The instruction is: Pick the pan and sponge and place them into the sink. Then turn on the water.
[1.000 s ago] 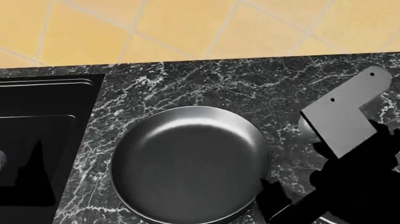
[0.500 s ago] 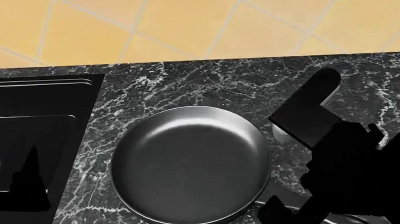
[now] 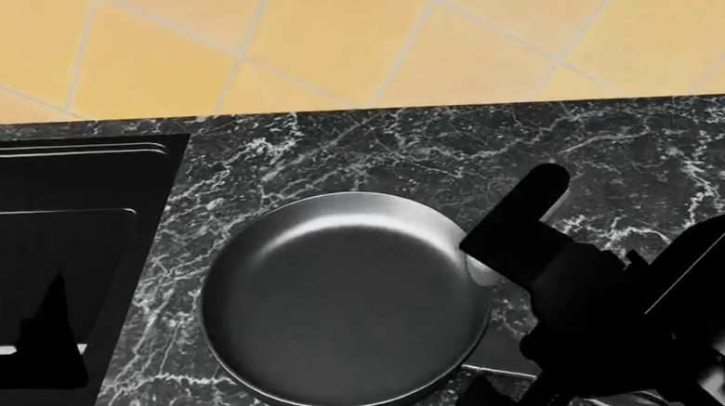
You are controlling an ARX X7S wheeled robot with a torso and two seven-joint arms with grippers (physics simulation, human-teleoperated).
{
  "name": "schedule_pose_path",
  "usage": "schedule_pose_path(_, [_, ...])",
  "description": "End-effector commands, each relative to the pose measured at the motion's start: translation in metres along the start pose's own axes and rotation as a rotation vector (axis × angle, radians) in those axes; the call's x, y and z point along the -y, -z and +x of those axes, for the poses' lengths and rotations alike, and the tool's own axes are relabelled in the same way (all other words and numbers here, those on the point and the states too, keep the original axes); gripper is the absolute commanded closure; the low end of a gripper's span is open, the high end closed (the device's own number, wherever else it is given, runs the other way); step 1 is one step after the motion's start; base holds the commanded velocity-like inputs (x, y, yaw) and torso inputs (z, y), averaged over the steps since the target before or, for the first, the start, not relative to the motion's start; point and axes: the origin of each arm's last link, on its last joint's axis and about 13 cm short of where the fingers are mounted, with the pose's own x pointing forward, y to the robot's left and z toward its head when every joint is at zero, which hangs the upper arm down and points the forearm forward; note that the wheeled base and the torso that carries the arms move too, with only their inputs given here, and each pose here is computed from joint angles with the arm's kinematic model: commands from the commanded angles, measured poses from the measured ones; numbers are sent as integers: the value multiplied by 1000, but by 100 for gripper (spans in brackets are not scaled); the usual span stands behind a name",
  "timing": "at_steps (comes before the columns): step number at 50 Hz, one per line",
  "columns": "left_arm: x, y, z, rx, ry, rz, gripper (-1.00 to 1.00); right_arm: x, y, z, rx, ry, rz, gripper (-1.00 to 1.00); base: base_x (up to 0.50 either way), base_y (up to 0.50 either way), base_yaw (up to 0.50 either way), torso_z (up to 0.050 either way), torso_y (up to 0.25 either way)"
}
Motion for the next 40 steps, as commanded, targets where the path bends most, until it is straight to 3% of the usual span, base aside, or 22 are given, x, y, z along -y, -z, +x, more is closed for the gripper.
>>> schedule_pose_path(1, [-4,1,-1,-3,-2,-3,-100,2,4,15,-25,-28,-18,-100,0,0,0,0,0])
schedule_pose_path(4, [-3,1,-1,-3,2,-17,-100,3,5,20,-24,-25,-6,-100,0,0,0,0,0])
schedule_pose_path(5, [-3,3,-1,-2,-17,45,-100,3,5,20,-23,-23,-4,-100,0,0,0,0,0])
schedule_pose_path(9, [3,3,0,-6,1,-11,-100,3,7,21,-26,-17,3,-100,0,0,0,0,0])
schedule_pose_path(13, [1,4,-1,-9,1,-6,-100,3,7,20,-8,-10,10,-100,0,0,0,0,0])
schedule_pose_path(14, [2,4,-1,-9,0,-4,-100,3,7,19,3,-10,12,100,0,0,0,0,0])
schedule_pose_path(28, [6,6,2,-13,-1,2,-100,1,7,4,167,20,66,100,0,0,0,0,0])
schedule_pose_path(40, [-2,2,0,-10,2,4,-100,-10,19,-5,343,102,123,100,0,0,0,0,2])
